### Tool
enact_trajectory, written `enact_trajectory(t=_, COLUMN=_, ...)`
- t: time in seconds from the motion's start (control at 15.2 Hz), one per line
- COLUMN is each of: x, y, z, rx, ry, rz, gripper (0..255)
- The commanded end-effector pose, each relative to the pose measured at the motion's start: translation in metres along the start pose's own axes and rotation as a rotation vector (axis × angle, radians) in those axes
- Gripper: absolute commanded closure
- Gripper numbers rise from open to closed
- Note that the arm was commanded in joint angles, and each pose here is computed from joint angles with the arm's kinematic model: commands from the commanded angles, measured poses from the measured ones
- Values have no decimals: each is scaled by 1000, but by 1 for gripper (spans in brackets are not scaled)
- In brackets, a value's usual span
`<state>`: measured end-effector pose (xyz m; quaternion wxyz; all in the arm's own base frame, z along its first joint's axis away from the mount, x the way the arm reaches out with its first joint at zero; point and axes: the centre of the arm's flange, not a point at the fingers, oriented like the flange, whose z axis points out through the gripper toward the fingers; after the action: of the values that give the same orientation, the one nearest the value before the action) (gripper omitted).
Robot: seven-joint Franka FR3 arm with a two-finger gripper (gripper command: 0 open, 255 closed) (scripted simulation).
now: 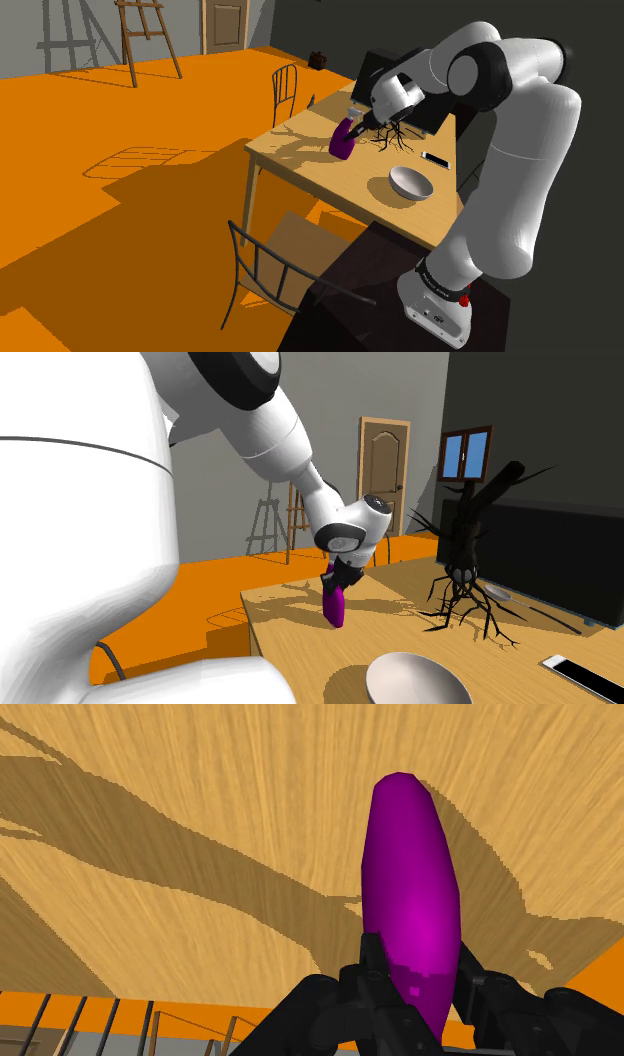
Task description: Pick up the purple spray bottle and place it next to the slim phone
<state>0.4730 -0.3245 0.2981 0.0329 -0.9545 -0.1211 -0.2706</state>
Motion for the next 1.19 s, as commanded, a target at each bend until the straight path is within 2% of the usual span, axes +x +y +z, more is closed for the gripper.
enact_trajectory(t=0.0, x=4, y=0, z=-7, rx=0, ry=0, rz=0, gripper=255)
enact_trajectory(t=1.12, x=51, y=0, z=-83, rx=0, ry=0, rz=0, gripper=255)
